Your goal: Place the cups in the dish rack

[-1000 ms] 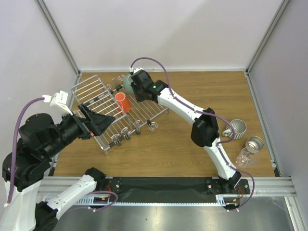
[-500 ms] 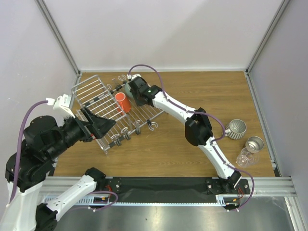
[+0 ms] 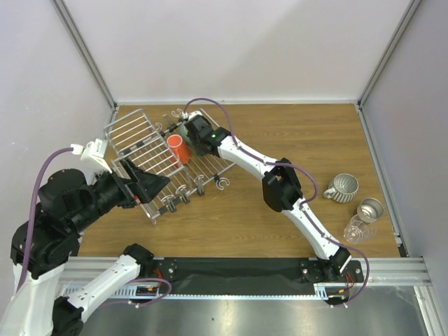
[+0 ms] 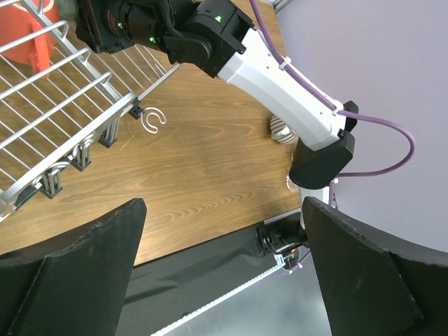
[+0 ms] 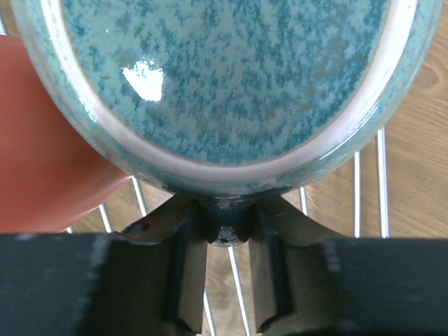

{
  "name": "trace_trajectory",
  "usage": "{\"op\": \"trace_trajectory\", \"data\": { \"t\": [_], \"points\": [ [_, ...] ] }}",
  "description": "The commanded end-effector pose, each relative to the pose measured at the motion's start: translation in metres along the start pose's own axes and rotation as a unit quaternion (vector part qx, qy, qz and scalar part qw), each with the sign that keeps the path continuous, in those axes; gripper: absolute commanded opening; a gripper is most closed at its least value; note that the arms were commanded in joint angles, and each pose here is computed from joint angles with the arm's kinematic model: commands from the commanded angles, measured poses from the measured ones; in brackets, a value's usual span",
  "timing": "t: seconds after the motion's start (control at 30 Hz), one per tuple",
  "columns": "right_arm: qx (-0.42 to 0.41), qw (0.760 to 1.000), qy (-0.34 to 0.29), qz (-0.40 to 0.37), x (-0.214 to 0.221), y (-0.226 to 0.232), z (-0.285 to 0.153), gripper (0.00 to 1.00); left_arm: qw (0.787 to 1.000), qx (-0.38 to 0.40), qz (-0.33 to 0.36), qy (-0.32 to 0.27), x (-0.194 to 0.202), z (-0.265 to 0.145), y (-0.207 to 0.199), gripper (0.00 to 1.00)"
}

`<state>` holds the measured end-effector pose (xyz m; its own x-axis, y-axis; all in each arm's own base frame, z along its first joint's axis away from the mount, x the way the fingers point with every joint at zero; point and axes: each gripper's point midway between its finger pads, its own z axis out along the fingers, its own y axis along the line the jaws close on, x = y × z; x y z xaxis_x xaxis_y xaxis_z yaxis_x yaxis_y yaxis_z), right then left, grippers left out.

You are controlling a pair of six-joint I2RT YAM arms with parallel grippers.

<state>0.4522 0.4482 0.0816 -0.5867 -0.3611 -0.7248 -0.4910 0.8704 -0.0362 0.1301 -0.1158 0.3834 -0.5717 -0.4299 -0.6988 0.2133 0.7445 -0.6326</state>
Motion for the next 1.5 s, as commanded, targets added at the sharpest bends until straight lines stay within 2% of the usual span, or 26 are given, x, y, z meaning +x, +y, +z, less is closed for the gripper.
{"op": "trace_trajectory", "data": {
  "t": [0.0,0.07,0.1,0.27,0.5,0.63,0.7,0.73,0.77,0.9,0.93,0.97,1.0,1.03,1.07,1.13,1.2,1.33,1.47],
  "points": [
    [0.004,0.993,-0.116,0.022,-0.078,-0.001,-0.027,0.31,1.000,0.008,0.014,0.001,-0.001,0.001,-0.003,1.00],
    [0.003,0.992,-0.119,0.031,-0.082,-0.002,-0.030,0.44,1.000,0.008,0.014,0.004,-0.001,0.003,-0.003,1.00],
    [0.001,0.992,-0.122,0.034,-0.085,-0.003,-0.032,0.55,1.000,0.011,0.014,0.004,0.000,0.003,-0.004,1.00],
    [-0.006,0.989,-0.140,0.047,-0.103,-0.006,-0.051,0.73,1.000,0.018,0.009,0.014,0.001,0.009,-0.008,1.00],
    [0.016,0.986,-0.138,0.095,-0.120,-0.037,-0.100,0.76,0.999,0.020,0.001,0.033,0.005,0.021,-0.010,0.99],
    [0.045,0.983,-0.137,0.118,-0.122,-0.074,-0.163,0.76,0.998,0.016,-0.002,0.056,0.011,0.033,-0.010,0.98],
    [0.057,0.983,-0.110,0.139,-0.107,-0.098,-0.179,0.73,0.998,0.019,-0.004,0.059,0.011,0.035,-0.011,0.97],
    [0.045,0.981,-0.115,0.149,-0.111,-0.105,-0.204,0.72,0.998,0.027,-0.003,0.055,0.009,0.036,-0.014,0.97],
    [0.057,0.984,-0.077,0.149,-0.086,-0.116,-0.204,0.72,0.998,0.028,-0.005,0.061,0.011,0.039,-0.015,0.97],
    [0.099,0.975,-0.008,0.198,-0.029,-0.175,-0.238,0.70,0.996,0.043,-0.011,0.076,0.016,0.049,-0.020,0.96],
    [0.114,0.968,-0.004,0.224,-0.019,-0.199,-0.248,0.69,0.995,0.052,-0.009,0.080,0.017,0.052,-0.025,0.96],
    [0.118,0.964,-0.023,0.237,-0.017,-0.212,-0.275,0.68,0.995,0.055,-0.010,0.085,0.019,0.054,-0.027,0.96],
    [0.134,0.960,0.003,0.244,0.015,-0.223,-0.274,0.67,0.995,0.053,-0.008,0.089,0.020,0.060,-0.028,0.96],
    [0.144,0.955,0.001,0.258,0.026,-0.236,-0.284,0.66,0.993,0.062,-0.003,0.098,0.023,0.061,-0.034,0.96],
    [0.166,0.945,0.003,0.283,0.042,-0.261,-0.293,0.64,0.993,0.064,0.000,0.101,0.025,0.063,-0.037,0.96],
    [0.189,0.931,0.006,0.313,0.076,-0.280,-0.320,0.62,0.991,0.071,0.009,0.114,0.032,0.072,-0.046,0.96],
    [0.230,0.905,-0.004,0.358,0.101,-0.311,-0.350,0.60,0.989,0.078,0.009,0.127,0.039,0.078,-0.055,0.96],
    [0.268,0.859,0.038,0.434,0.166,-0.343,-0.366,0.57,0.980,0.099,0.028,0.170,0.061,0.099,-0.081,0.96],
    [0.330,0.833,0.060,0.441,0.195,-0.363,-0.374,0.55,0.973,0.115,0.048,0.194,0.068,0.110,-0.099,0.96]
  ]
}}
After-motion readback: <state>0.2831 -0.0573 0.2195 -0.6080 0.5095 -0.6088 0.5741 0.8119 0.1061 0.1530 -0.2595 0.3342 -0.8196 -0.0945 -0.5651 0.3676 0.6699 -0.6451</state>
